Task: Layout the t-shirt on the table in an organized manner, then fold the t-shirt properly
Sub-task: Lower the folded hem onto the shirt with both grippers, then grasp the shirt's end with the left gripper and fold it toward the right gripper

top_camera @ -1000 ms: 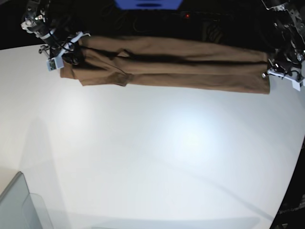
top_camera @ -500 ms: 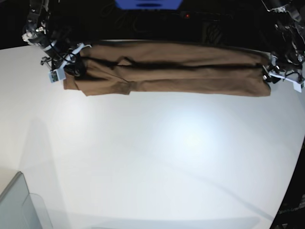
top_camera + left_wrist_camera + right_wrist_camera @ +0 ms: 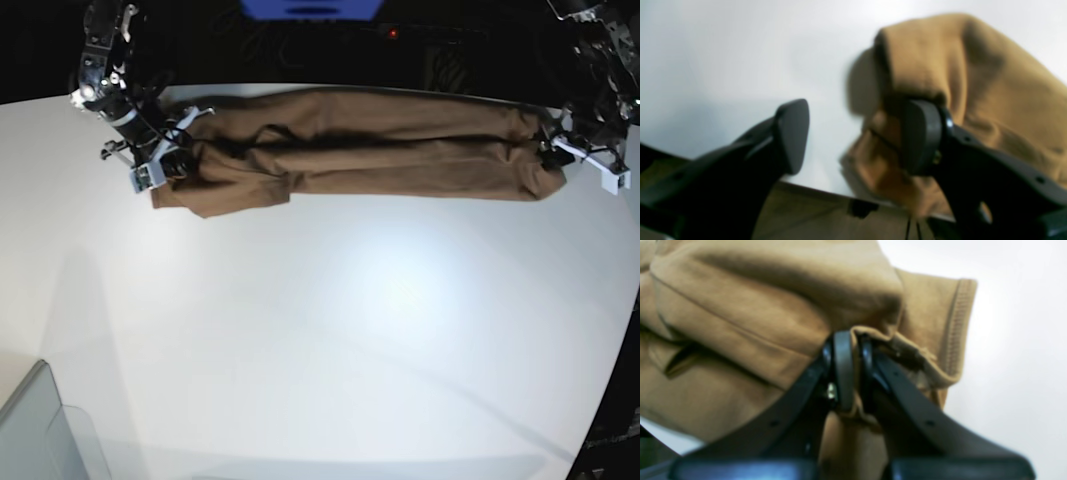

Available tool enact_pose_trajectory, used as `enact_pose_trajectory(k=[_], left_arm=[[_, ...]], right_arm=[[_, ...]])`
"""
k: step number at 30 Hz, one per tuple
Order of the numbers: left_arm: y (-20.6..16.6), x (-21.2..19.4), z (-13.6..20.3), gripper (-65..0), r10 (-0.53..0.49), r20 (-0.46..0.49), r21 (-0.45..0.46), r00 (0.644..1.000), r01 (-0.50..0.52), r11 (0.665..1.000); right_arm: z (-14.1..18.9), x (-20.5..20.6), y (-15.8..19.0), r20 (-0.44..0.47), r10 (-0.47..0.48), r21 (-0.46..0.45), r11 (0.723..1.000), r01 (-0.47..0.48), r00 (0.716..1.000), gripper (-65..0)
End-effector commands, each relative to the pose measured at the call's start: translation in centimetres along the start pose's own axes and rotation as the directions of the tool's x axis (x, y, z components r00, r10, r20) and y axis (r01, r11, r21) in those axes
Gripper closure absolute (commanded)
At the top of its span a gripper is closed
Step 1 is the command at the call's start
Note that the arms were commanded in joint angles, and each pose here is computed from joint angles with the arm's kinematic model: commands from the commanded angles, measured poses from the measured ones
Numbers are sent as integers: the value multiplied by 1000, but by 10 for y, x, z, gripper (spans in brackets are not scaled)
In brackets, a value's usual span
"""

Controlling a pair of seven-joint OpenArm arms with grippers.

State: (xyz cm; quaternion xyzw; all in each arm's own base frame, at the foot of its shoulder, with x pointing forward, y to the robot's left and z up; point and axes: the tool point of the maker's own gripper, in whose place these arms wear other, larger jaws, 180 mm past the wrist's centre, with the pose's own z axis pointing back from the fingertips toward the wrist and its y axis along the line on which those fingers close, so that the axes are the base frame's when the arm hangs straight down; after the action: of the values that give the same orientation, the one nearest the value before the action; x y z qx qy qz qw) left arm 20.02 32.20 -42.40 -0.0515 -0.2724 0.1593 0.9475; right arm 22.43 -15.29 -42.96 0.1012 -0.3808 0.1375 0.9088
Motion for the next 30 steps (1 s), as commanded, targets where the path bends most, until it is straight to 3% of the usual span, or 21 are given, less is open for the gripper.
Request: enact_pose_trajectory(k=[1, 8, 14, 19, 30], left_arm=[[4, -2, 8, -421, -15, -5, 9, 1000, 15, 1000], [13, 24, 43, -421, -8, 127, 74, 992, -1, 997], [11, 29, 47, -421, -17, 145, 73, 989, 6, 997], [11, 28, 43, -421, -12, 144, 70, 989, 2, 998], [-3, 8, 8, -421, 29, 47, 1, 998, -30, 1000]], right_arm=[[0, 0, -3, -19, 24, -5, 1000, -24, 1000, 0], [-1, 2, -3, -15, 25, -6, 1000, -25, 1000, 0], [-1, 3, -3, -14, 23, -5, 1000, -23, 1000, 0], [-1, 3, -3, -13, 24, -6, 1000, -24, 1000, 0], [-1, 3, -2, -14, 22, -5, 1000, -22, 1000, 0]])
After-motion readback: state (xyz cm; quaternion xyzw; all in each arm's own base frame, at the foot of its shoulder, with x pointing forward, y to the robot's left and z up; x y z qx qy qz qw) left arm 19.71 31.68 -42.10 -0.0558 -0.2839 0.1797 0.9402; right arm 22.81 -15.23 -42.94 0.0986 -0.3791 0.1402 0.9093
